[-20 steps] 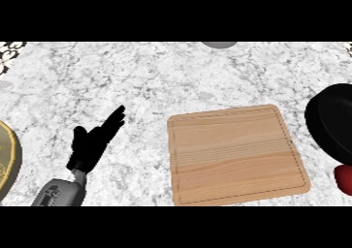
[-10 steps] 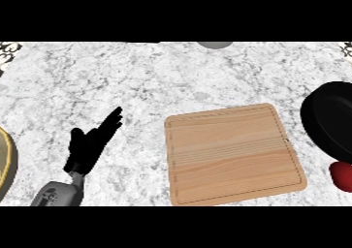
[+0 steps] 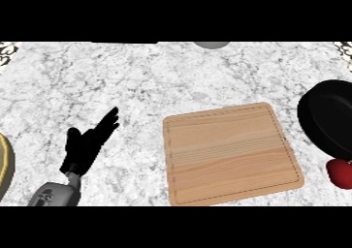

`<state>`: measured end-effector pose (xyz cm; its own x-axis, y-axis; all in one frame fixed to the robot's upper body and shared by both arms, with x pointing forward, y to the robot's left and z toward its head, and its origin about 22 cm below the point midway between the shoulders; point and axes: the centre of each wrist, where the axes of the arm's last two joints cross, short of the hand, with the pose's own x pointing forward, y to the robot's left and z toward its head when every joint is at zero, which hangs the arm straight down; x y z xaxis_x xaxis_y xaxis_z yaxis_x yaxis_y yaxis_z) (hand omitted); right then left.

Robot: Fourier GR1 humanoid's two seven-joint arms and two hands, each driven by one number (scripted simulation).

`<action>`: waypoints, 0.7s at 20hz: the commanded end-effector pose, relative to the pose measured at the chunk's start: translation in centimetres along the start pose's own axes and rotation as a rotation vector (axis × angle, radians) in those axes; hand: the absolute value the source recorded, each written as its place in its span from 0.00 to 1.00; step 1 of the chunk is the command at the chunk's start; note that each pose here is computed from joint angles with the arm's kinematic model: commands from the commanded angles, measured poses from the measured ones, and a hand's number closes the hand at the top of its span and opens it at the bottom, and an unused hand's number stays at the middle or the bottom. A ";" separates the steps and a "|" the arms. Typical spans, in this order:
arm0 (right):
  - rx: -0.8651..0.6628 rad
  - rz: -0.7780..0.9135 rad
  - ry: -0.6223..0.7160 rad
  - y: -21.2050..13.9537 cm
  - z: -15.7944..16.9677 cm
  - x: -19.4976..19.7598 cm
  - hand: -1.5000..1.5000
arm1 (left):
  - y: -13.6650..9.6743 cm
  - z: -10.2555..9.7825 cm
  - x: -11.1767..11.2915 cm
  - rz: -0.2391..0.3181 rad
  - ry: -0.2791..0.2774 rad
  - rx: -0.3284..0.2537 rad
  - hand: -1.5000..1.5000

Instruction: Pick the tomato from the cutting board and place it in the pot

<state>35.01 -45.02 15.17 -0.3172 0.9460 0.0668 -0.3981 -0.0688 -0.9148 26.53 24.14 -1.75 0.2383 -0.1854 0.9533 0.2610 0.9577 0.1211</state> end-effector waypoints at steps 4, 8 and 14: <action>-0.067 -0.297 -0.195 1.7 -3.7 2.3 0.00 | -0.6 0.6 0.3 0.015 0.005 0.014 0.50; -0.264 -0.608 -0.329 1.7 -4.5 2.3 0.00 | -0.7 0.2 -0.5 0.018 0.023 0.016 0.50; -0.503 -0.947 -0.274 -2.2 -1.8 -1.0 0.00 | -0.2 0.6 -0.7 0.023 0.020 0.024 0.50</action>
<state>37.58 -43.91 14.81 -0.2955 0.5865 0.7541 -0.2950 0.6948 -0.6560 25.80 24.48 -2.08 0.2431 -0.1660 0.9557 0.2373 0.9655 0.1074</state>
